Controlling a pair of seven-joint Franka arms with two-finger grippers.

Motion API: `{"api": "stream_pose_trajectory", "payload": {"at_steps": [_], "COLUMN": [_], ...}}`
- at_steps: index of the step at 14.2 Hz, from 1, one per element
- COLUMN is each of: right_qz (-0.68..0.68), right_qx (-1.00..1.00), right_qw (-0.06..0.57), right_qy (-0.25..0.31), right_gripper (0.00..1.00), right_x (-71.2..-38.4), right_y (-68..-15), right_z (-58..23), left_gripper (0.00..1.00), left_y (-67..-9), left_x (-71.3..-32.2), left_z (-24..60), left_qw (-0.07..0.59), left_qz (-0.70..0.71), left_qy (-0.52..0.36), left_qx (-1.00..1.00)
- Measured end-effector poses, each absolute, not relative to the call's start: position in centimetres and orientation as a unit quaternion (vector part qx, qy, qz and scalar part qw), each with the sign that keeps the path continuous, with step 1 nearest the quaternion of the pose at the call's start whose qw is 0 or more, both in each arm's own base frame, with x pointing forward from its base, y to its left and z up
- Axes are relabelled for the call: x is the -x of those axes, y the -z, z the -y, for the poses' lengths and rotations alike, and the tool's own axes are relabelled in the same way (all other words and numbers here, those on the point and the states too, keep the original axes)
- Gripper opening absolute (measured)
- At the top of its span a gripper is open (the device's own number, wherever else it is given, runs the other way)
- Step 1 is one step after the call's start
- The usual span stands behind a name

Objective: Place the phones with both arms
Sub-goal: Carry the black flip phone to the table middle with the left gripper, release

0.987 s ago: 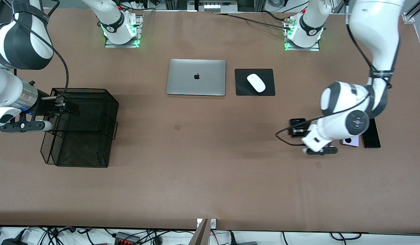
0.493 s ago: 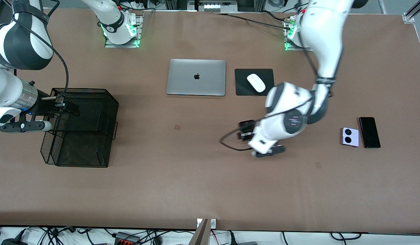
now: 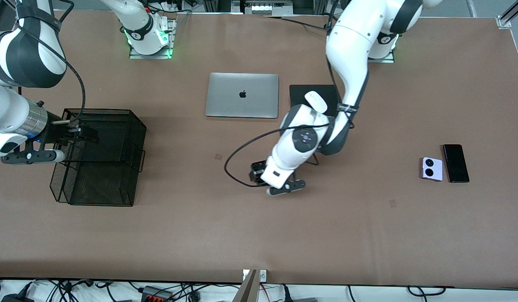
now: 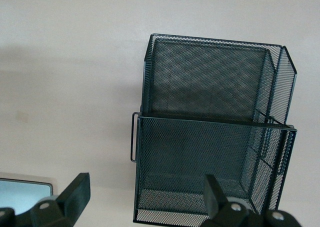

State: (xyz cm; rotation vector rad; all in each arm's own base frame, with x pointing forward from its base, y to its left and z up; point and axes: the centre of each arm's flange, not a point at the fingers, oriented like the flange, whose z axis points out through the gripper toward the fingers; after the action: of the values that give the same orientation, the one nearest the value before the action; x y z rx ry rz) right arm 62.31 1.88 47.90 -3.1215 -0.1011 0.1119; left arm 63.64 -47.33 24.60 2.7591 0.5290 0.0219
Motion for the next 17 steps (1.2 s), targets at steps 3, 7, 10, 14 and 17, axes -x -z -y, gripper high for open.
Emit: {"api": "stream_pose_trajectory", "payload": {"at_steps": [3, 7, 10, 14, 17], "right_qz": [0.033, 0.048, 0.052, 0.055, 0.061], "right_qx": [0.999, 0.998, 0.998, 0.997, 0.997], "right_qw": [0.008, 0.008, 0.008, 0.008, 0.008], "right_qy": [-0.034, -0.036, -0.043, -0.048, -0.051], "right_gripper": [1.0, 1.0, 1.0, 1.0, 1.0], "right_x": [-62.3, -62.3, -62.5, -63.1, -63.8], "right_y": [-47.9, -47.8, -46.9, -45.0, -42.8], "right_z": [-2.0, -3.8, -4.4, -4.8, -5.7], "left_gripper": [0.81, 0.81, 0.81, 0.81, 0.81], "left_y": [-24.4, -22.9, -22.4, -18.3, -17.3], "left_x": [-61.5, -59.7, -59.3, -57.2, -56.2], "left_z": [51.5, 54.4, 55.1, 56.5, 57.5], "left_qw": [0.173, 0.16, 0.157, 0.14, 0.136], "left_qz": [-0.239, -0.151, -0.044, -0.016, -0.005], "left_qy": [0.004, -0.028, -0.062, -0.052, -0.054], "left_qx": [-0.955, -0.975, -0.985, -0.989, -0.989]}}
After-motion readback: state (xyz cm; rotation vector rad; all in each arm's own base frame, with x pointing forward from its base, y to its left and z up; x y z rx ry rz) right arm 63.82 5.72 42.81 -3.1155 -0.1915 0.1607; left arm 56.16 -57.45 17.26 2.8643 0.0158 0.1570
